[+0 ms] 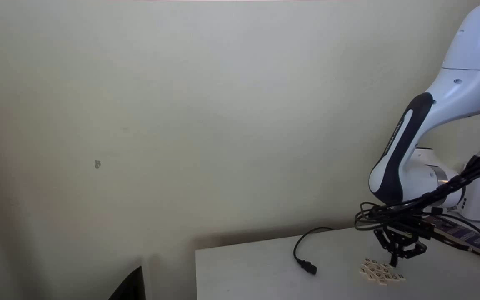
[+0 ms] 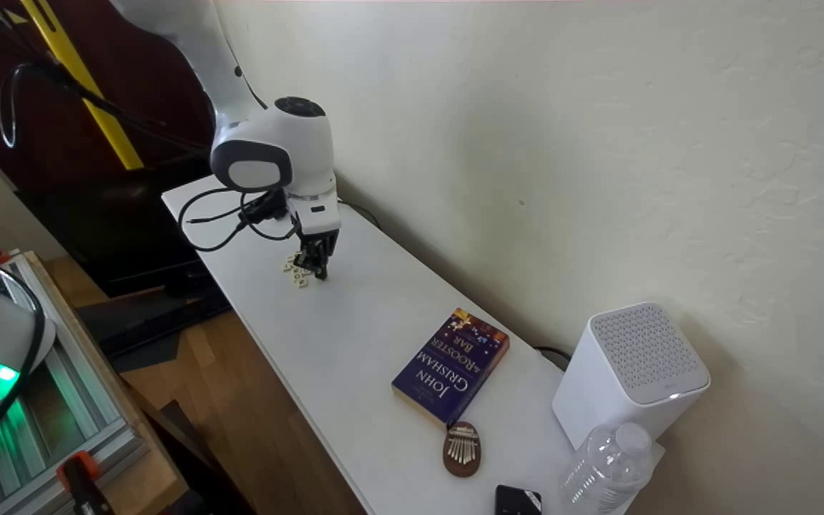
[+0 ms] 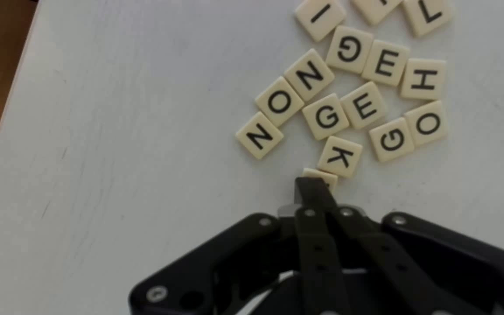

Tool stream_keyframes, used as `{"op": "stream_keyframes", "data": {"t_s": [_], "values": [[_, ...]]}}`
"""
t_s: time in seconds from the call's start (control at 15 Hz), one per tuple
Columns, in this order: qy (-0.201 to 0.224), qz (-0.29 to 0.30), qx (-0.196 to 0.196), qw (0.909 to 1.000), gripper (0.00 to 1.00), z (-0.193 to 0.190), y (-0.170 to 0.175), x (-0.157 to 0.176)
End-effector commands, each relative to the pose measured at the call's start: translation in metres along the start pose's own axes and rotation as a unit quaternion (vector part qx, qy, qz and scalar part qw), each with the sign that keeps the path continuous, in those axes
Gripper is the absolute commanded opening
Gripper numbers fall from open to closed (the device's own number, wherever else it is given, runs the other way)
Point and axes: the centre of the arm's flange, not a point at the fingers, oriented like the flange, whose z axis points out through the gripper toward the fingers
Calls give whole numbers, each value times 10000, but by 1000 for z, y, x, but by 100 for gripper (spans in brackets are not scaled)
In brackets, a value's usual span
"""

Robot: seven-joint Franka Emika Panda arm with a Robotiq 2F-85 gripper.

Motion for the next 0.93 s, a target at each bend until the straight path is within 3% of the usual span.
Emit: {"op": "stream_keyframes", "data": {"t_s": [0.0,0.87], "values": [[-44,232,-71,9997,0,17,-3,0],[58,265,5,9996,0,17,-5,4]]}}
